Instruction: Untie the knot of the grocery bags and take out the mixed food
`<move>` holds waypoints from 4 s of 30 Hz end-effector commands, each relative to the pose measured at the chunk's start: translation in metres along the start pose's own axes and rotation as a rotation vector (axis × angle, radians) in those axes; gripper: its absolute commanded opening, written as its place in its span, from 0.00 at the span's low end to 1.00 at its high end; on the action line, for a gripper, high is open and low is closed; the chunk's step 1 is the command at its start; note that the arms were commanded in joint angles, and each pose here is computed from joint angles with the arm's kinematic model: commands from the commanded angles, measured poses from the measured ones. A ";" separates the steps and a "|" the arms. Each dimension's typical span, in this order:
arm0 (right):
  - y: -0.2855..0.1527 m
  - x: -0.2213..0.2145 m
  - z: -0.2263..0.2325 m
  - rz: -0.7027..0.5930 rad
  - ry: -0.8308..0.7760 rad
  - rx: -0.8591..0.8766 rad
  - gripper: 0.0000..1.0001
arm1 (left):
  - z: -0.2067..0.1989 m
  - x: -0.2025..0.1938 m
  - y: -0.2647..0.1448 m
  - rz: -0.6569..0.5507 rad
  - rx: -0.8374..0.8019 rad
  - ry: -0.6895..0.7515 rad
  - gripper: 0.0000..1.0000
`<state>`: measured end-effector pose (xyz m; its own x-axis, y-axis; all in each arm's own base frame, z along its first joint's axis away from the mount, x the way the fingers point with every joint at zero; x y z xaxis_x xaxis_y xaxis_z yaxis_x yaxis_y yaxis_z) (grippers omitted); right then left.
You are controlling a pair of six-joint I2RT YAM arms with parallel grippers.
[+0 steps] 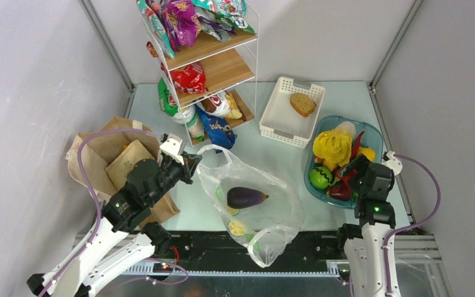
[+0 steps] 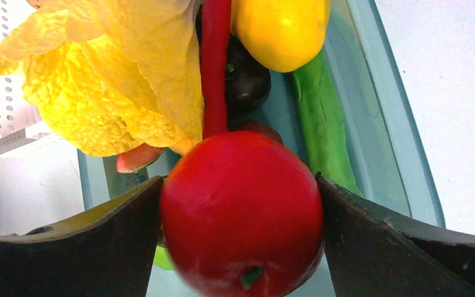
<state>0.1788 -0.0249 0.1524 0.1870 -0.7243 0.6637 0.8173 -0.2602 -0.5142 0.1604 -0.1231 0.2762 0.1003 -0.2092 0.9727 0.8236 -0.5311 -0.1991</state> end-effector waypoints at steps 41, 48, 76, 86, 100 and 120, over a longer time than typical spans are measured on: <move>-0.176 -0.099 0.174 0.520 -0.298 1.112 0.69 | 0.002 0.007 0.000 -0.025 0.008 0.009 0.00; -0.176 -0.169 0.186 0.601 -0.455 1.023 0.62 | 0.002 0.007 0.000 -0.027 0.007 0.009 0.00; -0.064 -0.272 0.225 0.315 -0.559 0.611 0.98 | -0.002 0.012 -0.004 -0.049 -0.026 0.001 0.00; -0.032 -0.303 0.202 0.438 -0.561 0.500 0.98 | -0.003 0.013 -0.005 -0.056 -0.033 -0.001 0.00; -0.074 -0.271 0.191 0.384 -0.664 0.495 0.99 | -0.002 0.013 -0.006 -0.056 -0.026 0.001 0.00; -0.138 -0.243 0.165 0.487 -0.110 0.202 0.99 | -0.001 0.014 -0.008 -0.066 -0.027 0.000 0.00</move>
<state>0.1046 0.2789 0.1414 0.7166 -0.4636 0.5211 0.6764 0.2799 -0.6813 0.1554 -0.1228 0.2806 0.0797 -0.1923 0.9781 0.8129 -0.5553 -0.1754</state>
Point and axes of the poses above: each gripper's point midway between its finger pads, its own y axis out along the fingers, its own z axis along the line the jaws close on, x = y × z, the point moved 6 cm from there along -y, back along the fingers, and after that the axes turned 13 degrees about y, right-handed, at the moved point
